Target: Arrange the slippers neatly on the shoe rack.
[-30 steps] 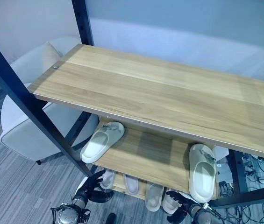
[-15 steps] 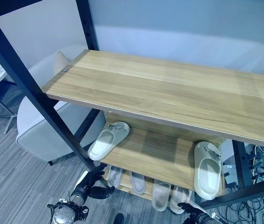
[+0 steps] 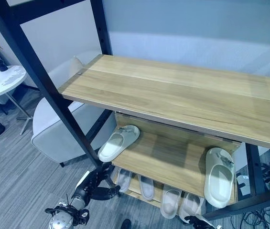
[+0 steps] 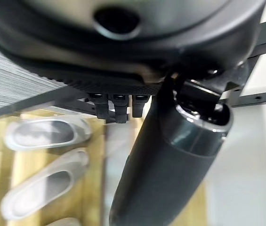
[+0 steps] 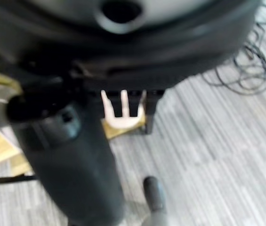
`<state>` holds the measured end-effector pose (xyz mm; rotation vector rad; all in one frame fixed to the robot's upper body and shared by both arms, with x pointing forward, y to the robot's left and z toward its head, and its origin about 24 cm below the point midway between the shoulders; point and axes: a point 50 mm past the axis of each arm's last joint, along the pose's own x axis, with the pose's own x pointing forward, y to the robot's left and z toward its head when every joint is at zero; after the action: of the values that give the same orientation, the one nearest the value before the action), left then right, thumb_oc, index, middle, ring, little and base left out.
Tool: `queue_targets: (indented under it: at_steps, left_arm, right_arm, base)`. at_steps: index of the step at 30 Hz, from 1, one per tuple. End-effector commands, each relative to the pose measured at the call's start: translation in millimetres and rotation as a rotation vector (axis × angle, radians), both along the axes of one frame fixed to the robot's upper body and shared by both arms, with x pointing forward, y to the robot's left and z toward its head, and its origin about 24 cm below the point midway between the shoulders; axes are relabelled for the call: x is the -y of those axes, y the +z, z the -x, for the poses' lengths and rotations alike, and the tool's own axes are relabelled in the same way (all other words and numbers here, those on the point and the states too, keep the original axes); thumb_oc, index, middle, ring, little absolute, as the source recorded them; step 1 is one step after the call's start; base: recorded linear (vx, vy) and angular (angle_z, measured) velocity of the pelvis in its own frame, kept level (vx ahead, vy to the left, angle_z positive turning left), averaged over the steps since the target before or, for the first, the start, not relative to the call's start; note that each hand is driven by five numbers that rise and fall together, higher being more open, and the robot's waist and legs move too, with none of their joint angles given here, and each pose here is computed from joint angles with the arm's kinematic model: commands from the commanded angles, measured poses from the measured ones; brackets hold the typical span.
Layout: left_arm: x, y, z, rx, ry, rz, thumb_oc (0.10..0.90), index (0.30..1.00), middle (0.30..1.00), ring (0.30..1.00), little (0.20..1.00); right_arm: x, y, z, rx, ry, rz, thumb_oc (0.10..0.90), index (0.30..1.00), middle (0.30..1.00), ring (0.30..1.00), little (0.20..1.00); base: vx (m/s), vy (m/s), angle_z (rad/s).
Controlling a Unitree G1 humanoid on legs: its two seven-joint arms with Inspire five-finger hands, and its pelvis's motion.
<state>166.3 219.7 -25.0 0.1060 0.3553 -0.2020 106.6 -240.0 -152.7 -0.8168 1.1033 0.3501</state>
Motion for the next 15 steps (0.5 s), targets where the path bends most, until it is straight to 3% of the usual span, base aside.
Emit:
queue_targets:
  at_steps: [1,8,13,15]
  left_arm:
    - [0.3,54.6,-28.8,0.281,-0.032,0.043,0.8,0.9,0.9,0.9,0.9]
    - [0.5,84.1,-32.6,0.405,-0.032,0.077,0.8,0.9,0.9,0.9,0.9]
    - [4.0,98.3,-39.7,0.493,-0.01,0.09,0.8,0.9,0.9,0.9,0.9]
    - [6.3,107.1,-47.3,0.555,-0.009,0.017,0.8,0.9,0.9,0.9,0.9]
  right_arm:
    - [14.8,5.0,-4.8,0.024,-0.054,0.026,0.8,0.9,0.9,0.9,0.9]
    - [18.9,-2.3,23.5,-0.071,-0.101,0.033,0.8,0.9,0.9,0.9,0.9]
    - [14.1,-4.4,27.6,-0.077,-0.141,-0.002,0.8,0.9,0.9,0.9,0.9]
    - [11.7,-3.6,22.4,-0.052,-0.151,-0.014,0.8,0.9,0.9,0.9,0.9]
  base:
    - [0.0,0.01,0.04]
    - [0.01,0.009,0.04]
    - [0.0,0.0,0.0]
    - [0.0,0.0,0.0]
